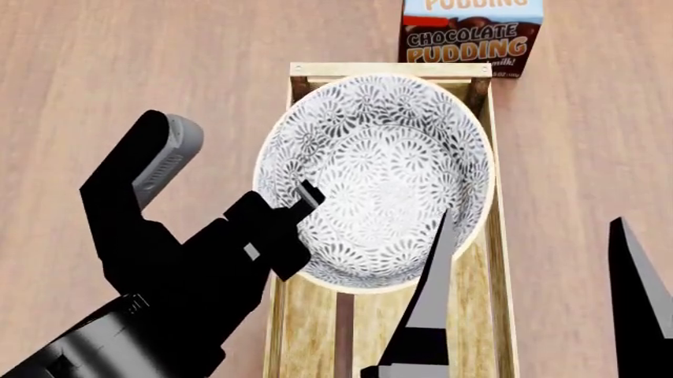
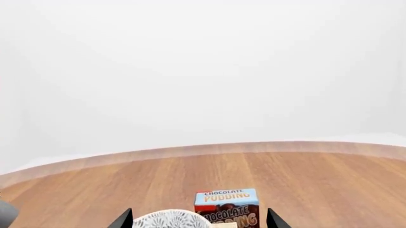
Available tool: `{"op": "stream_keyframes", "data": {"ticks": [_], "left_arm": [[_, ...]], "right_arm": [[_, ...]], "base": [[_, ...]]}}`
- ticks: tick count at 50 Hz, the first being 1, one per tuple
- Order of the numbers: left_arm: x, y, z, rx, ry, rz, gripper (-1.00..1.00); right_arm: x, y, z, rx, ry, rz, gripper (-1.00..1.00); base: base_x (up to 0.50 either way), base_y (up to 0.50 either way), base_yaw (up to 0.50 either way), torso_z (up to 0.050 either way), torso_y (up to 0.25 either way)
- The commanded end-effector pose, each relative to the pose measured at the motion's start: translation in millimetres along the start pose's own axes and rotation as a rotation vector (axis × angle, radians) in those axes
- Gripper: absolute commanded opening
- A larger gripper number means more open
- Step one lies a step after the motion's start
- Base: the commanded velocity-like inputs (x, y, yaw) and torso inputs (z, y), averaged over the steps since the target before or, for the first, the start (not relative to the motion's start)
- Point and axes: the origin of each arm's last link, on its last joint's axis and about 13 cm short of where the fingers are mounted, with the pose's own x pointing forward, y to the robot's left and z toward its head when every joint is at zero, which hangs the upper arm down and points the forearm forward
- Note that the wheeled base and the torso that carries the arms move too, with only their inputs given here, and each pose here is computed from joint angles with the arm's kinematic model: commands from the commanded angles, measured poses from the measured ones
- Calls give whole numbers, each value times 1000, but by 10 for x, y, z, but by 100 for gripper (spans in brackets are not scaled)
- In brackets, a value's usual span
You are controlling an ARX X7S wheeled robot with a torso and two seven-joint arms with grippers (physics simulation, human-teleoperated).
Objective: Pick up the bowl on the left and put it in the tray.
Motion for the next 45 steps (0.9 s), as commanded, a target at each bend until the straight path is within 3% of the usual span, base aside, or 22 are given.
{"op": "stream_keyframes", "data": {"ticks": [1,45], "left_arm": [[-8,-27,-62,-80,-13,-70,-100],[165,69,-276,-109,10,-17,-100]], "right_arm": [[25,13,24,13,-40,13,100],[27,1,27,17,-42,14,100]], "base": [[0,0,0,0,0],[0,0,0,0,0]]}}
